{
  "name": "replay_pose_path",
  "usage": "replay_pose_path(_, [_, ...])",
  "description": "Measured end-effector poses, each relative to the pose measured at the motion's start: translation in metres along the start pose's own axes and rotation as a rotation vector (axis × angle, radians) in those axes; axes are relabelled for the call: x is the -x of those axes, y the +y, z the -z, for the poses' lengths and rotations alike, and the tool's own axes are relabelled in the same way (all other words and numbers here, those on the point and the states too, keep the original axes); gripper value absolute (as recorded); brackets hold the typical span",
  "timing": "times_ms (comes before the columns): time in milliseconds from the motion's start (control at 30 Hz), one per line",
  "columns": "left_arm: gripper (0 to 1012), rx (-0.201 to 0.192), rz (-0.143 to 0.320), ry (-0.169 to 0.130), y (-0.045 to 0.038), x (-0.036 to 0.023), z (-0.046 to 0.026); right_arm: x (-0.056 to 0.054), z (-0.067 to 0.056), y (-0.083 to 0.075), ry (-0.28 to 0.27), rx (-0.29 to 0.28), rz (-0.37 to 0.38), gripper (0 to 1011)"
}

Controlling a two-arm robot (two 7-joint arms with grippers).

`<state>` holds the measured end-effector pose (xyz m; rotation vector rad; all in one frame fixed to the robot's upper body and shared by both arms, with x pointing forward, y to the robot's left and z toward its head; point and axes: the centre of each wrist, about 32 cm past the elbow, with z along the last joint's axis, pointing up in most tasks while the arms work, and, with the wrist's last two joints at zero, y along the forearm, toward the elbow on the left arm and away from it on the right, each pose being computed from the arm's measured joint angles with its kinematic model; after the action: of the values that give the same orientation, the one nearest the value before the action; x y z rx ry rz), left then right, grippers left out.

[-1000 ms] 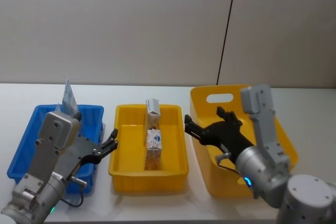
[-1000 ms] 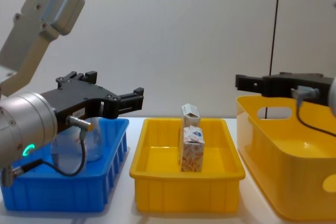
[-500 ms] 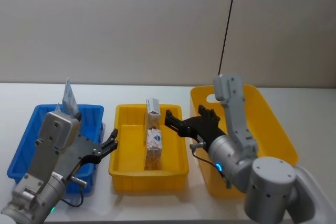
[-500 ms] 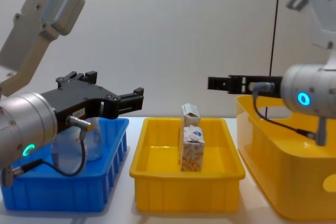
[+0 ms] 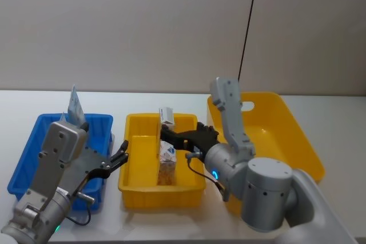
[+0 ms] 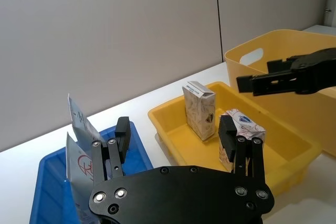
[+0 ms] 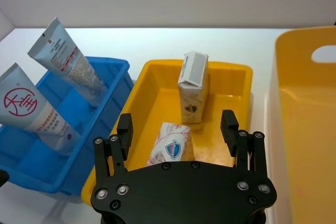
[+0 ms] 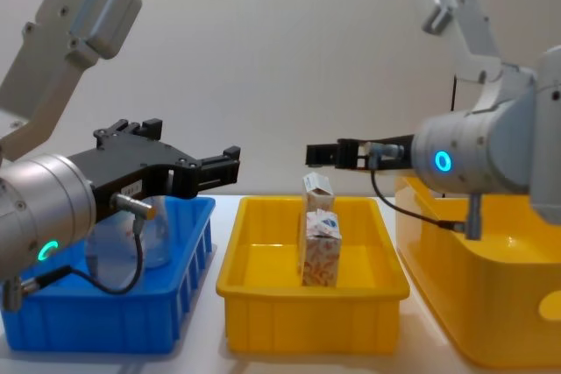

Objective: Bimanual collaborative sorting of washing and personal care products

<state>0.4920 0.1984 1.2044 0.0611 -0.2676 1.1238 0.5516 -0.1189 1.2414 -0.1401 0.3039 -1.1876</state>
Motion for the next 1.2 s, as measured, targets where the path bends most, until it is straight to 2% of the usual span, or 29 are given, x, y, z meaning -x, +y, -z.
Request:
replay_pose_path(433, [1001,0.000,0.000,0.000,0.0000,0.0000,0.0000,0.011,-0.005,0.023,0.043,0.112,0.009,1002])
replay_pose_path(1100, [1002,0.000,0.000,0.000,0.0000,0.0000,0.0000,0.016,-0.006,0.052,0.075,0.257,0.036,1002])
replay_pose_path(1200, [1001,0.000,0.000,0.000,0.0000,0.0000,0.0000,0.016,-0.005,0.055,0.080,0.274,0.040,951])
